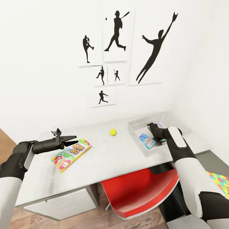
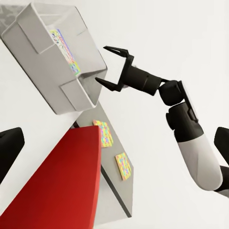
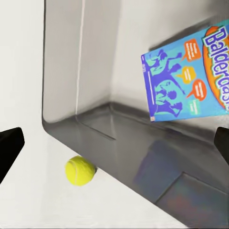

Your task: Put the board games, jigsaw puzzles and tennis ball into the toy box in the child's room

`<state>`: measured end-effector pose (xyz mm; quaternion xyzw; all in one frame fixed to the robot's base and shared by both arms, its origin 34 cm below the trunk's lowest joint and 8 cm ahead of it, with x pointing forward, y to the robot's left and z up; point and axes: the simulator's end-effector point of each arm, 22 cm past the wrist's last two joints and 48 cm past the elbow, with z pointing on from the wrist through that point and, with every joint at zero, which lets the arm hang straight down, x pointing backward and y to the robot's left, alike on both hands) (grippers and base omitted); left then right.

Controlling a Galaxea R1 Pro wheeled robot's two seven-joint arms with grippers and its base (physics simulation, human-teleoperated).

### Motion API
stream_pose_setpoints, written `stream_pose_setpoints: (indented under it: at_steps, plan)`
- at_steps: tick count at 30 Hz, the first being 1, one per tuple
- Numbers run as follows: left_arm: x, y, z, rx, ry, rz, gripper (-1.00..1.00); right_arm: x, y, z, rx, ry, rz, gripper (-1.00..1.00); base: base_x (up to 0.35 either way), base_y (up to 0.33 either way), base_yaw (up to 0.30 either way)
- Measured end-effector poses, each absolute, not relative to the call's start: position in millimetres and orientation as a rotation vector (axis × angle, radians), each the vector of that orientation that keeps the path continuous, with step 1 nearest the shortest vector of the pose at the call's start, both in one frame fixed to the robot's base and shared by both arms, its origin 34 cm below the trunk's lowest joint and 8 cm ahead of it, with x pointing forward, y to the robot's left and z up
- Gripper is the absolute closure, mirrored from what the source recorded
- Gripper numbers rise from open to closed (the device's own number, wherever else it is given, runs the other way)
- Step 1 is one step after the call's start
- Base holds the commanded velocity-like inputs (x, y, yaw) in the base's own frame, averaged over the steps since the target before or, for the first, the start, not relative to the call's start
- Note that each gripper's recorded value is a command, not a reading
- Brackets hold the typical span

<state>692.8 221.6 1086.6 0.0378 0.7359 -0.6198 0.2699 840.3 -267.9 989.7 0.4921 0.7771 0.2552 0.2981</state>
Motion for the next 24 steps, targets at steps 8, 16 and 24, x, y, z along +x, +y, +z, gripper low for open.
stream_pose_setpoints:
  at_steps: [8,16,24]
  plan:
    - [692.8,222.0,1086.7,0.102,1.983,-1.669,-1.0,847.4,-260.7,1017.5,1.217,2.071,0.724,-1.0,0.0,0.0,0.0]
    - [692.8,221.7,1086.7,0.102,1.983,-1.67,-1.0,838.7,-270.2,1017.6,1.241,2.109,0.643,-1.0,0.0,0.0,0.0]
    - [692.8,222.0,1086.5,0.102,1.984,-1.669,-1.0,836.2,-277.9,1022.0,1.235,2.117,0.639,-1.0,0.0,0.0,0.0]
